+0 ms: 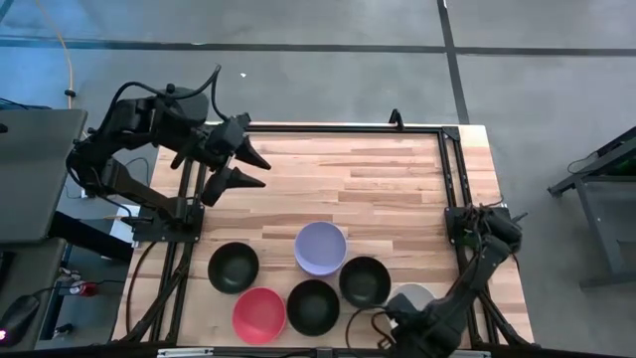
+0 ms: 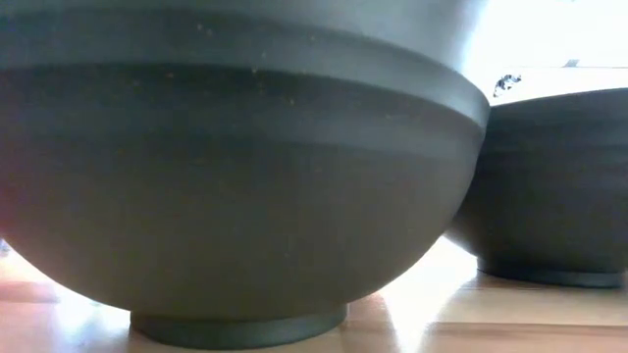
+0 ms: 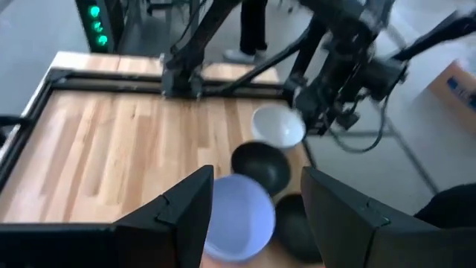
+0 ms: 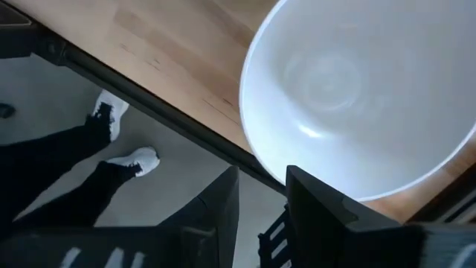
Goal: Nest bowls inside each other
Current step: Stack the white bowl on the light blue bowl
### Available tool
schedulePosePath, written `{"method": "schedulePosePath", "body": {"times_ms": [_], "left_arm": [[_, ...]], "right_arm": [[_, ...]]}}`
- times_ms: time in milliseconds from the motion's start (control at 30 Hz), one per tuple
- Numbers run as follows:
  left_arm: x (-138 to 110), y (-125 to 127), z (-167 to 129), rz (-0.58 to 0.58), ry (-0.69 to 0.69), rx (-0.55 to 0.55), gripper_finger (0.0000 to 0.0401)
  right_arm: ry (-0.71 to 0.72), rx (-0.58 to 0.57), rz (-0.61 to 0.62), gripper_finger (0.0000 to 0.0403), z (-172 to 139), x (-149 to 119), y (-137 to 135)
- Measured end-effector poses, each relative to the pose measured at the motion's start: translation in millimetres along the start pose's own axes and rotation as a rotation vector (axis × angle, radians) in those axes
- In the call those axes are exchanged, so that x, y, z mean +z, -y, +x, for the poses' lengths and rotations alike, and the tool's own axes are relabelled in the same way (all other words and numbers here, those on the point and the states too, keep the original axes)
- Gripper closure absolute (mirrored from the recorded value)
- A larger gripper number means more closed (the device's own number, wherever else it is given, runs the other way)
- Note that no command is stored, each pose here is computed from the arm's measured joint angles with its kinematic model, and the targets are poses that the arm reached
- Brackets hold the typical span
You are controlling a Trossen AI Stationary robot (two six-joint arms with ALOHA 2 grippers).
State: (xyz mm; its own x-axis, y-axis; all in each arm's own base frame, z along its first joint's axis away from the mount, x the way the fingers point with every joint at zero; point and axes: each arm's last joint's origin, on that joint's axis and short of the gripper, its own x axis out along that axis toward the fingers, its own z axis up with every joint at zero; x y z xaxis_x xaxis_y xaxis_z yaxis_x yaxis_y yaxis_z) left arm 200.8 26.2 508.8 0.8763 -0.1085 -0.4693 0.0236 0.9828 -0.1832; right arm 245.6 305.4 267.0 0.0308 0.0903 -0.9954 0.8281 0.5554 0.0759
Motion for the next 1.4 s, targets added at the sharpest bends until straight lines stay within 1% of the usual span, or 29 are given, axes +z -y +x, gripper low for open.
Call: {"method": "schedulePosePath", "body": {"times_ms": [233,367,567,733,1000,1167,1400], "left_arm": [[9.2,10.4,1.5,-0.037,0.095,-0.039,0.021],[8.3,16.9,3.2,-0.054,0.09,-0.034,0.021],[6.8,27.6,4.7,-0.053,0.078,-0.077,0.021],[5.7,34.1,5.5,-0.052,0.078,-0.061,0.021],[4.6,40.4,6.0,-0.051,0.074,-0.07,0.021],[4.1,43.4,6.2,-0.044,0.076,-0.058,0.021],[3.5,46.2,6.4,-0.038,0.076,-0.059,0.021]], "right_arm": [[0.041,0.004,-0.019,0.0298,1.6,-11.7,3.9],[0.054,0.024,-0.052,0.0298,5.9,-14.5,0.8],[0.048,0.025,-0.109,0.0298,21.9,-17.2,-8.0],[0.024,0.009,-0.134,0.0298,31.6,-19.0,-11.6],[0.034,-0.071,-0.142,0.0298,32.0,-16.9,-4.6],[0.032,-0.066,-0.163,0.0298,32.1,-16.4,-5.2],[0.034,-0.03,-0.199,0.0298,32.2,-14.5,-9.5]]}}
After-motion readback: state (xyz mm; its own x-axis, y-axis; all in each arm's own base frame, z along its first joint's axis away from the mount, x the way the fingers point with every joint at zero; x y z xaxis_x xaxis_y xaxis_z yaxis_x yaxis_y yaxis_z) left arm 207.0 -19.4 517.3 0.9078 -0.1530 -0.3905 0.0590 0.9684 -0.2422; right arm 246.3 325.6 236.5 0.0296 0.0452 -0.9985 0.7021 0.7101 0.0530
